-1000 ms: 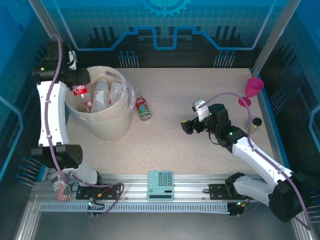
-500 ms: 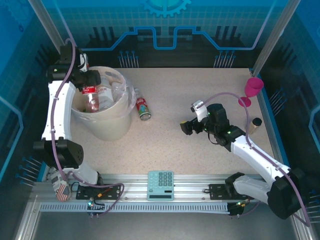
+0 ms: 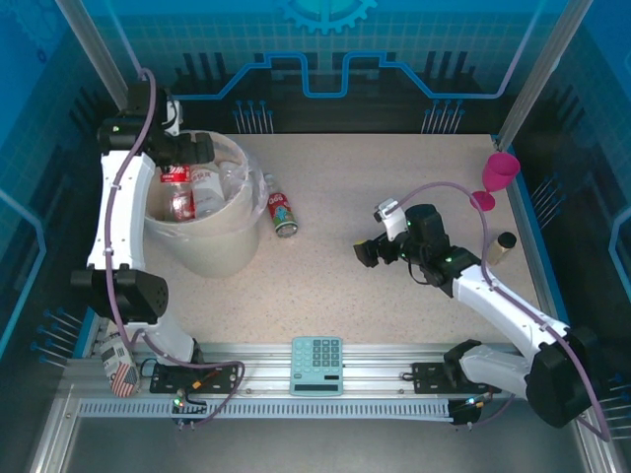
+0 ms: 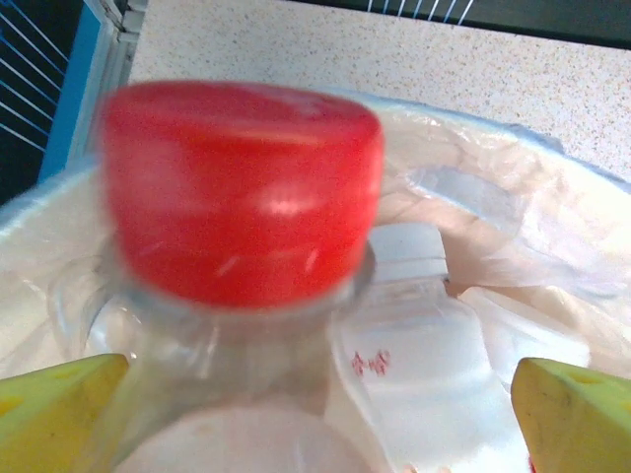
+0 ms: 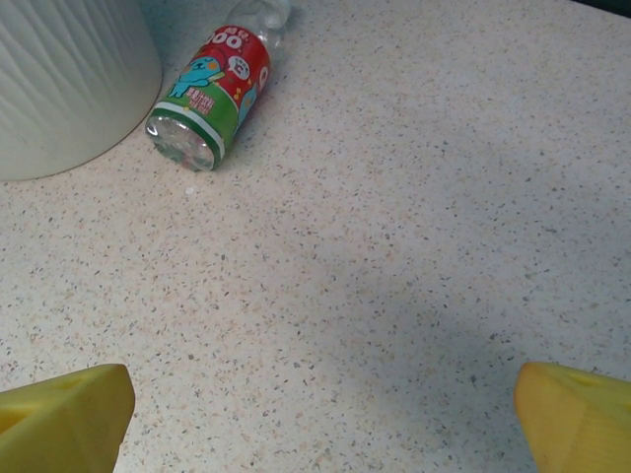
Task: Put the plastic bottles in the bin
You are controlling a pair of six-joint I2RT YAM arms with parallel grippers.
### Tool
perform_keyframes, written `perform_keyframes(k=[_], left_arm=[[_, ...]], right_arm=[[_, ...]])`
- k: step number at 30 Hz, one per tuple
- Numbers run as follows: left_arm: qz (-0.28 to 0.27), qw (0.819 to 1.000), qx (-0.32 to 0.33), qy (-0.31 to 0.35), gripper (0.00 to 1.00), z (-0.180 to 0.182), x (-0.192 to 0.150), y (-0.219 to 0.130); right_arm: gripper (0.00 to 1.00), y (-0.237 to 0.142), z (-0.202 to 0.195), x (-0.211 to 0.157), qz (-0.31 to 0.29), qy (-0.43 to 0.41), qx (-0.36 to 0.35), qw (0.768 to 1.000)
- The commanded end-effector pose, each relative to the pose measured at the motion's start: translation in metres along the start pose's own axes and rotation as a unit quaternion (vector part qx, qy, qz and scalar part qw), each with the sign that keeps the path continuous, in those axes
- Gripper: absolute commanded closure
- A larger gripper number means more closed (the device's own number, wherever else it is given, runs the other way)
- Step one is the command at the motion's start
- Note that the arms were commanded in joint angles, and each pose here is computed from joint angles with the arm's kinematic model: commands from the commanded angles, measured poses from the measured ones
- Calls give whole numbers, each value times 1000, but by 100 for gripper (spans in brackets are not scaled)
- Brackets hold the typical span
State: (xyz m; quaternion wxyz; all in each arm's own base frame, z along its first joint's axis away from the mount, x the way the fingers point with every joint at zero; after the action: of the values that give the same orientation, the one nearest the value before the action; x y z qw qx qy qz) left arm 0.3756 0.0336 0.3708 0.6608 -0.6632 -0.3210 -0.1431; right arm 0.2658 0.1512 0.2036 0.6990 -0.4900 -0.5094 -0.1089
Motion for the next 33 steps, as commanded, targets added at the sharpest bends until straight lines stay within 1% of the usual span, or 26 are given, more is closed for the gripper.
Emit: perform_keyframes(k=[1, 3, 5, 10, 12, 14, 16, 17, 19, 28, 33], left_arm=[[-27, 999, 29, 9, 1, 13, 8, -38], [-43, 998, 34, -1, 1, 21, 11, -54], [-42, 998, 46, 1, 1, 28, 8, -62], [-28, 997, 66, 2, 1, 37, -7, -57], [-34, 997, 65, -6, 9, 39, -11, -52], [-37, 997, 62, -13, 20, 39, -14, -46], [-38, 997, 57, -22, 35, 38, -17, -39], [-40, 998, 51, -26, 39, 37, -18, -36], [-38, 998, 37, -36, 43, 34, -23, -28], [-4, 999, -12, -45, 47, 19, -45, 2], [-2, 998, -47, -45, 47, 5, -51, 8]], right_arm=[[0, 1, 1, 13, -12, 10, -2, 1000], [0, 3, 1, 12, -9, 18, 0, 1000], [0, 6, 2, 12, -12, 22, 4, 1000], [0, 10, 3, 12, -8, 24, 12, 1000], [0, 10, 4, 11, -5, 22, 13, 1000], [0, 9, 3, 11, -3, 20, 12, 1000], [0, 9, 3, 10, 0, 18, 10, 1000], [0, 8, 3, 9, 0, 17, 8, 1000], [0, 9, 3, 8, 1, 18, 7, 1000], [0, 13, 6, 9, 4, 20, 16, 1000], [0, 16, 9, 10, 6, 17, 21, 1000]])
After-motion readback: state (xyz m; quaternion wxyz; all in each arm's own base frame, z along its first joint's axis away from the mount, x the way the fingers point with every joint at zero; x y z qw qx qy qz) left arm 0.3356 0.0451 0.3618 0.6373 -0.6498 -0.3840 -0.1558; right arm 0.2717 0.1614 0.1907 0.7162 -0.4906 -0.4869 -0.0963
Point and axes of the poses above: each hand's point on the last joint's axis, 136 mm out from that joint toward the fingers, its own y axis out along the fingers, its own z axis along the line the jaws close on, x = y × z, the point moved 6 cm from there along -y, back along the fingers, and after that the axes turned 3 degrees about -y, right-handed, at the moved point
